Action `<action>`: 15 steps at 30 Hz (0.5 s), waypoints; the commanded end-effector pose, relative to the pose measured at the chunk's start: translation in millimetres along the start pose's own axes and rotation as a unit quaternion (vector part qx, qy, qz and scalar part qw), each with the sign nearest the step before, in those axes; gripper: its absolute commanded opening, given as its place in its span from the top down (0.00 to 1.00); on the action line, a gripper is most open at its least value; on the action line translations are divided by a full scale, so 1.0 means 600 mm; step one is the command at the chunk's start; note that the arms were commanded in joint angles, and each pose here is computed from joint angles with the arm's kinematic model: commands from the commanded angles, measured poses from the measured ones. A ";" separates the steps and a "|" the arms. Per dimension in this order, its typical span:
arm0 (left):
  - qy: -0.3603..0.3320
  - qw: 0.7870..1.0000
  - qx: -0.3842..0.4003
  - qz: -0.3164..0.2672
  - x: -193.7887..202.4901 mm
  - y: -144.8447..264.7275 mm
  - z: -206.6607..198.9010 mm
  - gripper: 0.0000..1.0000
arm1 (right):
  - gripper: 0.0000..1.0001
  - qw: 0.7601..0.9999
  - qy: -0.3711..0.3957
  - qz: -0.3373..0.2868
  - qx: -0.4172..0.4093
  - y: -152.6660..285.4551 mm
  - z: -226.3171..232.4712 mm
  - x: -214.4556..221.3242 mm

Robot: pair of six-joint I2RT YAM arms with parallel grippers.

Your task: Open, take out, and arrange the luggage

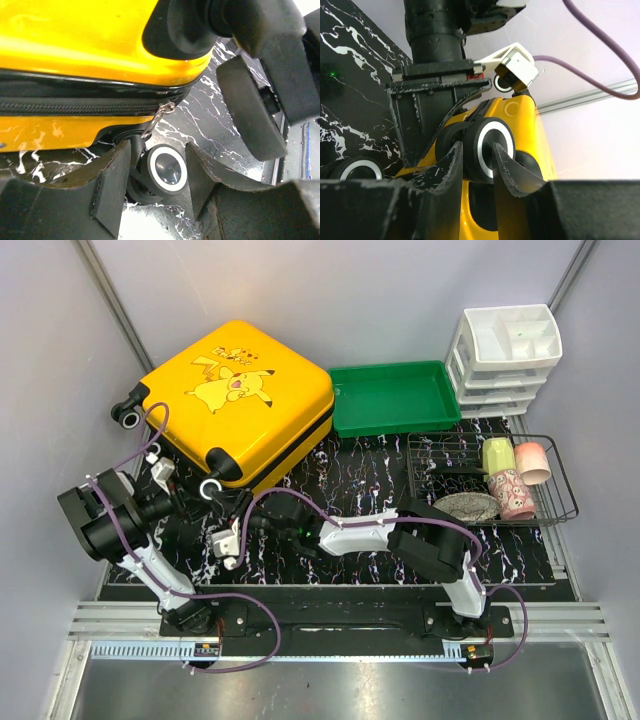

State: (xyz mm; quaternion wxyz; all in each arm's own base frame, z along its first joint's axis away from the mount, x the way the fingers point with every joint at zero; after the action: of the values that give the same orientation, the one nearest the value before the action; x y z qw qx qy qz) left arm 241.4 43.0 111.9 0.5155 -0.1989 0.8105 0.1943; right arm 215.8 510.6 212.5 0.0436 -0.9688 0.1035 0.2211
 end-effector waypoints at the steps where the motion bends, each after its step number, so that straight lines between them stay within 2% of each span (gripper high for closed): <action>1: 0.056 0.995 -0.003 -0.084 -0.054 -0.023 -0.028 0.49 | 0.72 0.990 0.013 0.031 0.139 0.026 -0.166 0.009; 13: 0.052 0.994 0.011 -0.097 -0.067 -0.045 -0.012 0.55 | 0.71 0.990 0.009 0.034 0.136 0.024 -0.175 0.012; 15: 0.052 0.994 0.014 -0.096 -0.069 -0.048 -0.012 0.60 | 0.72 0.990 0.009 0.033 0.136 0.023 -0.175 0.012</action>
State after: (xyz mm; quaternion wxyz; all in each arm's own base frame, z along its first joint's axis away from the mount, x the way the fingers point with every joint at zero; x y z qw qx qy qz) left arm 252.6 26.5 111.4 0.5284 -0.1620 0.8154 0.1725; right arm 220.1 511.9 235.9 0.0666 -0.9683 0.1002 0.2189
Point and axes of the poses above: each gripper's point midway between its finger pads, its own y axis back along the fingers, its own z axis along the line the jaws close on, x = y × z, the point moved 6 cm from there along y, back along the fingers, and after that the axes turned 3 degrees about -y, right-handed, at the moved point
